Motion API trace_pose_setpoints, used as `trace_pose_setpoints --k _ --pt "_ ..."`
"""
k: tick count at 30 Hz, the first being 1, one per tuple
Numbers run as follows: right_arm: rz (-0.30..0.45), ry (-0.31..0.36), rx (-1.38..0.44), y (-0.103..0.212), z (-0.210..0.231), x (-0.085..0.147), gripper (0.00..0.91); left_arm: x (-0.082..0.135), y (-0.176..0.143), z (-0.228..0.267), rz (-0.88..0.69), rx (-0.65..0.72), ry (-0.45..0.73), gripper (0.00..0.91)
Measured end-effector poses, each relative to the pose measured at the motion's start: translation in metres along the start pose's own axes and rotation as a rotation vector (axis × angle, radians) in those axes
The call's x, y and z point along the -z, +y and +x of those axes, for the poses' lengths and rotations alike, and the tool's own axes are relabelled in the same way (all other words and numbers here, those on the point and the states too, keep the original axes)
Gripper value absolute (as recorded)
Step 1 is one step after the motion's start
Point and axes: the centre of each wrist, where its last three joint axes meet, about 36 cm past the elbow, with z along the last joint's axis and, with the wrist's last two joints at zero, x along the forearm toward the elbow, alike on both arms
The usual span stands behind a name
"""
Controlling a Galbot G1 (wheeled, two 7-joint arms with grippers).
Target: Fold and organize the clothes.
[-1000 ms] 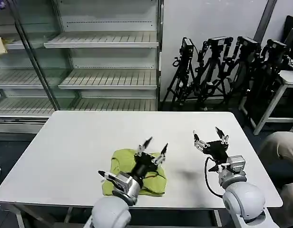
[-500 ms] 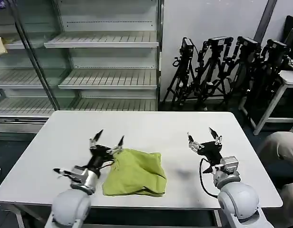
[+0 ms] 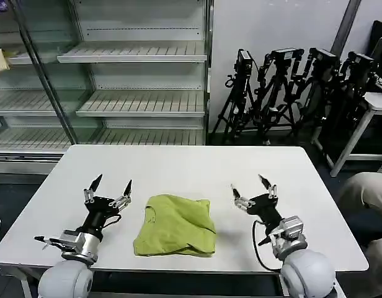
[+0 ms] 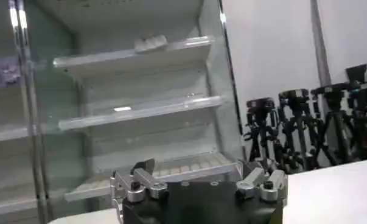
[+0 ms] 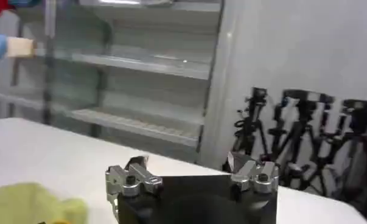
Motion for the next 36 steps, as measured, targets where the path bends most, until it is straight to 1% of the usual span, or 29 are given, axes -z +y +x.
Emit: trace_pose_setpoints --k 6,15,23,36 --pt "0.008 0.016 0.099 0.021 -0.001 -0.007 0.907 0.000 0.007 0.009 -0.012 0.021 -0.008 0.907" --pt "0.013 0.097 0.163 0.045 -0.021 -0.029 0.907 -0.005 0.011 0.019 -0.022 0.032 0.000 0.907" --pt "0.019 0.159 0.133 0.044 -0.046 -0.046 0.907 -0.006 0.011 0.019 -0.021 0.033 -0.003 0.907" --pt "0.032 0.215 0.089 0.036 -0.078 -0.062 0.907 -0.010 0.011 0.020 -0.018 0.036 0.006 0.907"
